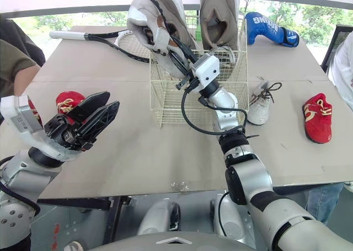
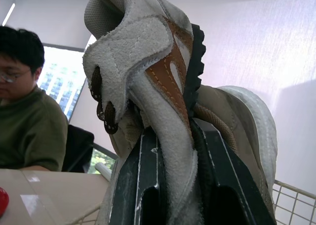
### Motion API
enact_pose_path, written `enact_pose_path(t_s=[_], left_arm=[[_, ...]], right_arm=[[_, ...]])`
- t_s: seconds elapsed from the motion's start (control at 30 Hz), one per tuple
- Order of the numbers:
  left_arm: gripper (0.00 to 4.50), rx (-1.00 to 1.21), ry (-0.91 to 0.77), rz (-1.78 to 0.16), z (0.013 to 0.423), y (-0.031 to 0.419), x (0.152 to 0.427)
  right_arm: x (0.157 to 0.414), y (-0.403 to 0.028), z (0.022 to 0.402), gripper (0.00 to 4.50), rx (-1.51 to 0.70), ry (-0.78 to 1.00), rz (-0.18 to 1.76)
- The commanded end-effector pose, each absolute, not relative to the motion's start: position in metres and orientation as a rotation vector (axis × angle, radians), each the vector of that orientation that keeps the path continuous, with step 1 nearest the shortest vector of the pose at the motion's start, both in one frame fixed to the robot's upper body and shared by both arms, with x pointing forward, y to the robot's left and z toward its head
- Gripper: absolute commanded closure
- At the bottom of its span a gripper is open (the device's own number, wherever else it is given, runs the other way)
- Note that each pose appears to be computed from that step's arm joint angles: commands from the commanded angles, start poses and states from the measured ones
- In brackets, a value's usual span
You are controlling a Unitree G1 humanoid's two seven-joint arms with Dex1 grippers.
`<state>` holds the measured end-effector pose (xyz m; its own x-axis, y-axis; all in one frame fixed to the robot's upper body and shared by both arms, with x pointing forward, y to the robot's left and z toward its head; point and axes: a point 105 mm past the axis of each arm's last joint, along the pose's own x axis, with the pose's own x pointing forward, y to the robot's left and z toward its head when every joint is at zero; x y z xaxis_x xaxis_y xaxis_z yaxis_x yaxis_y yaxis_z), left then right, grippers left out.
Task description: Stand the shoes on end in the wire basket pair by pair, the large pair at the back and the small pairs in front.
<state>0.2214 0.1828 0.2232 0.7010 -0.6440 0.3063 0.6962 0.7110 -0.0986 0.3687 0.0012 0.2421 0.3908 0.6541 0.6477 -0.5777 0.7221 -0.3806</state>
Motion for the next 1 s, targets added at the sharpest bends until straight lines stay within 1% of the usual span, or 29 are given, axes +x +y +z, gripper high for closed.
enact_pose_path(t_s=[0.03,0.13,0.27,0.33,0.4,0.57,0.63,0.67,0.7,0.73,0.77,0.83,0.93,1.0], left_arm=[[1.37,-0.182,-0.299,-0.769,0.23,0.179,0.214],[1.37,-0.186,-0.299,-0.766,0.228,0.179,0.213],[1.37,-0.192,-0.3,-0.762,0.226,0.179,0.213],[1.37,-0.196,-0.301,-0.76,0.225,0.178,0.213],[1.37,-0.199,-0.303,-0.759,0.224,0.178,0.213],[1.37,-0.201,-0.307,-0.752,0.224,0.178,0.212],[1.37,-0.202,-0.308,-0.747,0.224,0.178,0.211],[1.37,-0.203,-0.307,-0.745,0.223,0.178,0.211],[1.37,-0.203,-0.306,-0.742,0.223,0.178,0.211],[1.37,-0.204,-0.305,-0.741,0.222,0.178,0.21],[1.37,-0.205,-0.303,-0.74,0.222,0.178,0.21],[1.37,-0.207,-0.302,-0.736,0.221,0.178,0.21],[1.37,-0.21,-0.3,-0.733,0.22,0.178,0.21],[1.37,-0.213,-0.298,-0.732,0.219,0.177,0.21]], right_arm=[[0.38,-0.002,0.239,4.42,-0.1,-0.766,0.744],[0.377,0.001,0.251,4.42,-0.078,-0.74,0.763],[0.367,0.006,0.265,4.42,-0.064,-0.739,0.779],[0.366,0.007,0.268,4.42,-0.066,-0.731,0.755],[0.366,0.008,0.268,4.42,-0.071,-0.715,0.734],[0.375,0.01,0.249,4.42,-0.046,-0.619,0.679],[0.376,0.008,0.247,3.42,-0.048,-0.62,0.657],[0.375,0.007,0.249,3.11,-0.051,-0.635,0.655],[0.372,0.008,0.252,2.67,-0.057,-0.656,0.656],[0.37,0.008,0.255,2.11,-0.065,-0.681,0.658],[0.365,0.01,0.259,1.72,-0.072,-0.706,0.671],[0.36,0.01,0.264,0.65,-0.103,-0.748,0.673],[0.353,0.011,0.269,0.65,-0.111,-0.779,0.678],[0.353,0.012,0.268,0.65,-0.113,-0.768,0.685]])
